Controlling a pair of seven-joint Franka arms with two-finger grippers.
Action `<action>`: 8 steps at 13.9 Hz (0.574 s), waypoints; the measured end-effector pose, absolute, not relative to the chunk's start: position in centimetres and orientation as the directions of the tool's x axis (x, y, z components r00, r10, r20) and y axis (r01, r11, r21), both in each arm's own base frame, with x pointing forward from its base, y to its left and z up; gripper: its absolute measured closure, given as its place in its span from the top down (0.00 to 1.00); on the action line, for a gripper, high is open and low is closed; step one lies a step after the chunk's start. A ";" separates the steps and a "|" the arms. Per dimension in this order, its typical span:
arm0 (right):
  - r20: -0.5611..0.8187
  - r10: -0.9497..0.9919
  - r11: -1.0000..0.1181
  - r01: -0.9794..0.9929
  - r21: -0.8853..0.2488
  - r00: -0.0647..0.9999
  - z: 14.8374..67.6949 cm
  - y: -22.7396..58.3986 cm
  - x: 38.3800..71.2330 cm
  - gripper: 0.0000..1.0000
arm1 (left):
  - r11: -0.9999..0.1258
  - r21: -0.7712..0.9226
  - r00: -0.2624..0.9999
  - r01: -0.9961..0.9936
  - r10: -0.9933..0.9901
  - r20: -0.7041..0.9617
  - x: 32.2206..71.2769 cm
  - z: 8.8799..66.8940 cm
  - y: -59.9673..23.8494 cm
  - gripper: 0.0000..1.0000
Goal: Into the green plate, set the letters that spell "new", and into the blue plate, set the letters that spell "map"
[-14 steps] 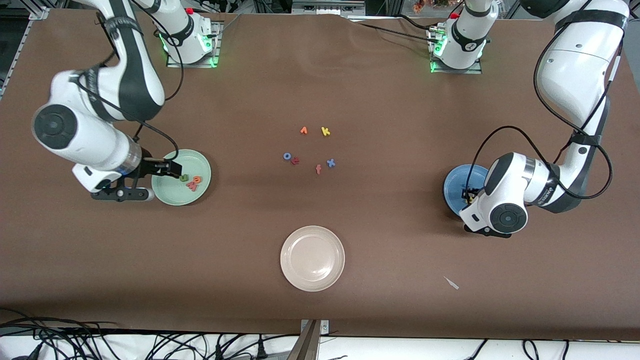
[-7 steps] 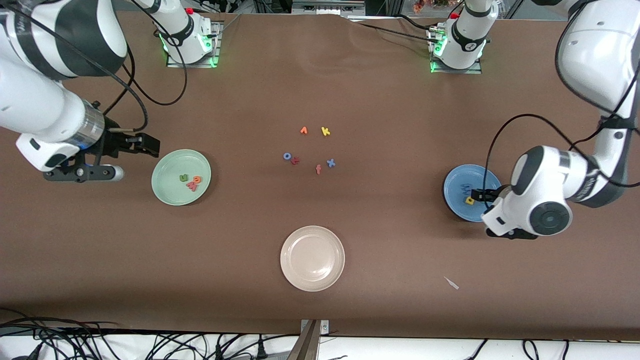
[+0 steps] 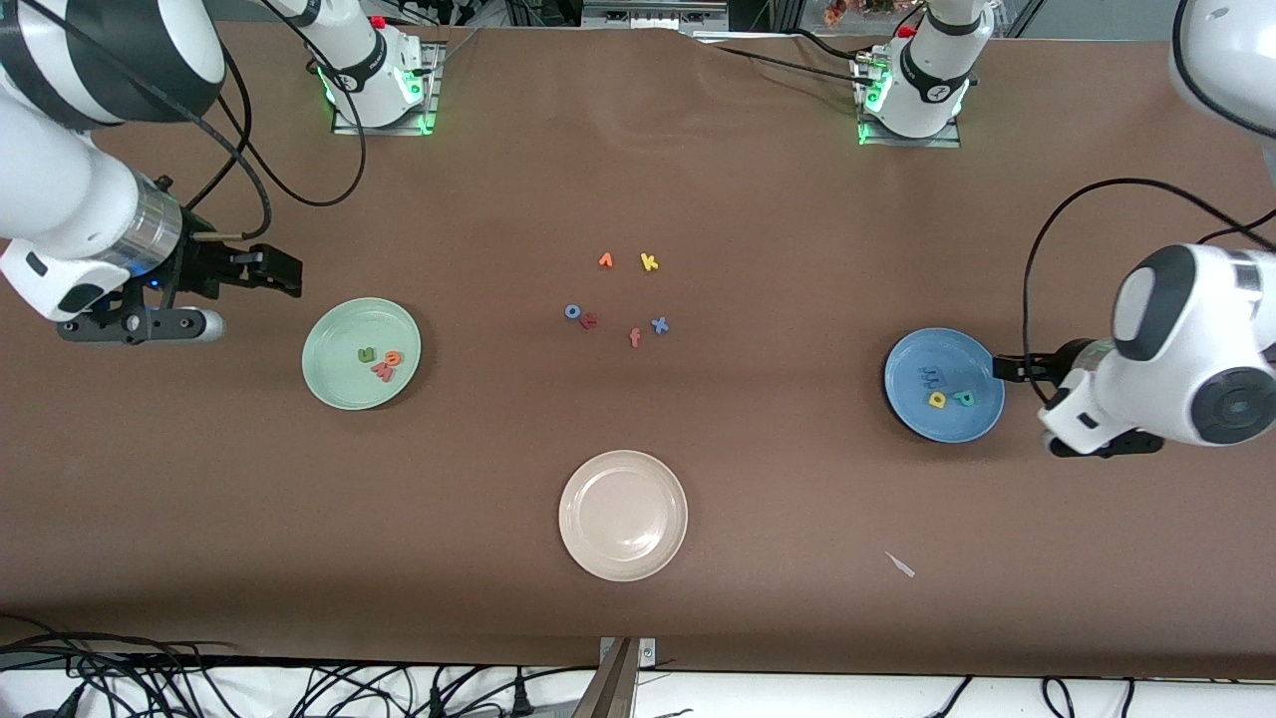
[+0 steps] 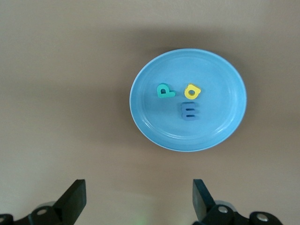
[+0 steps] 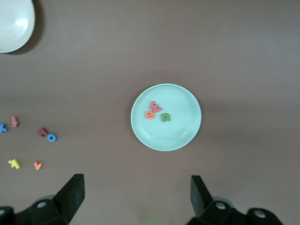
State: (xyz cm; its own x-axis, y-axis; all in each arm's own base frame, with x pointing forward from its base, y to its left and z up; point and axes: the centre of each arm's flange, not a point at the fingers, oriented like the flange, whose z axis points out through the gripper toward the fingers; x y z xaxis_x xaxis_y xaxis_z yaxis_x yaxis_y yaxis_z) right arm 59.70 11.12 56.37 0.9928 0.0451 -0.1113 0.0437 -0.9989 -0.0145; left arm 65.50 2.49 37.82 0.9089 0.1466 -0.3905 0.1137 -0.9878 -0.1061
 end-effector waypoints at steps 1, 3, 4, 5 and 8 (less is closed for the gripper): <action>-0.111 0.051 -0.998 0.048 -0.030 0.992 56.8 10.9 59.1 1.00 | -0.982 -0.077 0.914 0.170 0.186 -0.361 65.1 39.7 3.8 1.00; -0.108 0.055 -0.997 0.049 -0.055 0.993 57.5 10.1 57.7 1.00 | -0.965 -0.046 0.927 0.259 0.262 -0.270 63.7 44.0 6.3 1.00; -0.103 0.054 -0.997 0.048 -0.060 0.993 57.9 9.8 57.0 1.00 | -0.959 -0.036 0.931 0.282 0.283 -0.231 62.6 46.3 7.0 1.00; -0.097 0.054 -0.997 0.049 -0.062 0.994 58.3 9.6 56.4 1.00 | -0.956 -0.026 0.937 0.292 0.292 -0.192 61.5 48.7 7.0 1.00; -0.083 0.055 -0.997 0.050 -0.063 0.995 59.2 9.3 55.2 1.00 | -0.969 -0.017 0.965 0.247 0.248 -0.080 58.3 56.3 3.2 1.00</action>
